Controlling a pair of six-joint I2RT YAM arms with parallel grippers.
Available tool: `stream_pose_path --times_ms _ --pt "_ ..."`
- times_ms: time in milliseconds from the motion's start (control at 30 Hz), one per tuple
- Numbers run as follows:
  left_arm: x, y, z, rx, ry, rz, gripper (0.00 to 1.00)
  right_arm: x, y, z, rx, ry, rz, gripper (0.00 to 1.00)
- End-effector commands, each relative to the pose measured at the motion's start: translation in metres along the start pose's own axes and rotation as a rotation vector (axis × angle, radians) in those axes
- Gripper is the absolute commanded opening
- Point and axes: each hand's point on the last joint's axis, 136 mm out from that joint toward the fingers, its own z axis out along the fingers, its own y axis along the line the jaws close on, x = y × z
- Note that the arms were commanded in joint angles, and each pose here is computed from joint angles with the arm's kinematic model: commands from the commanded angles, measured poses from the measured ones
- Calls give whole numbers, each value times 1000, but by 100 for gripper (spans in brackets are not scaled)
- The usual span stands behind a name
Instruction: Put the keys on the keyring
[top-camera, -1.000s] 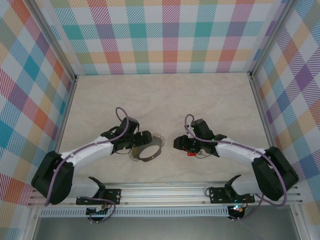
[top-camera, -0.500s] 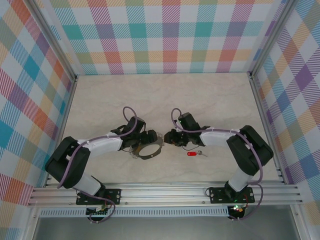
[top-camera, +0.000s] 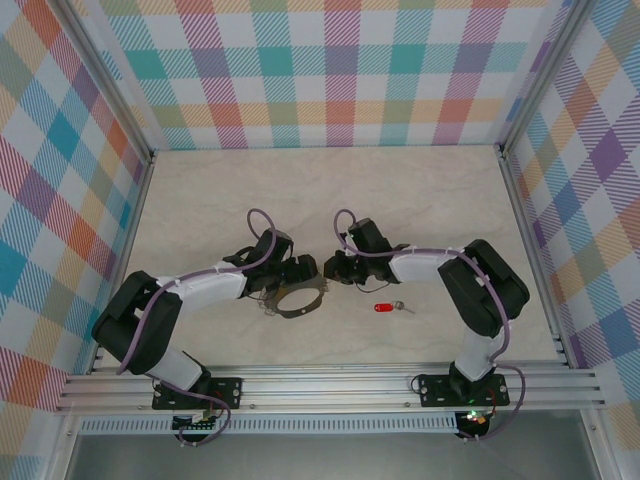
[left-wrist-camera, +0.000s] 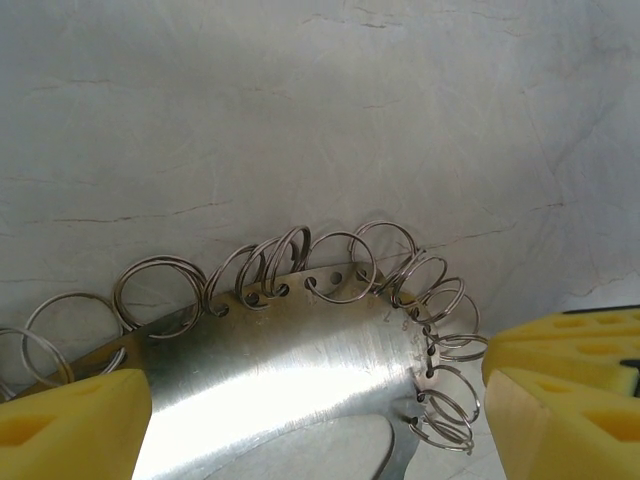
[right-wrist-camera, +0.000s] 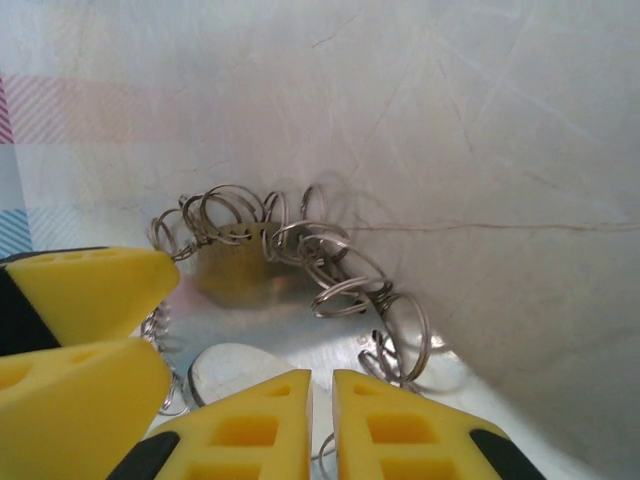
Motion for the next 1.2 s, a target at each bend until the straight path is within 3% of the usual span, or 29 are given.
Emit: stream_pose_path --times_ms 0,167,333,533,767,1167 --pt "-7 -13 -8 25 -25 25 87 -6 -10 3 62 -12 -15 15" --pt "-9 -18 -18 48 -38 41 87 -7 -9 -6 72 -28 -30 20" --pt "-11 -23 -34 80 -60 56 87 3 0 -26 41 -40 -43 45" --pt "-10 -24 -48 100 -83 53 88 25 -1 -35 40 -20 -49 58" --pt "-12 -25 -58 106 -101 54 88 46 -1 -18 57 22 -66 58" --pt "-12 -22 -59 96 -104 55 89 50 5 4 65 46 -85 43"
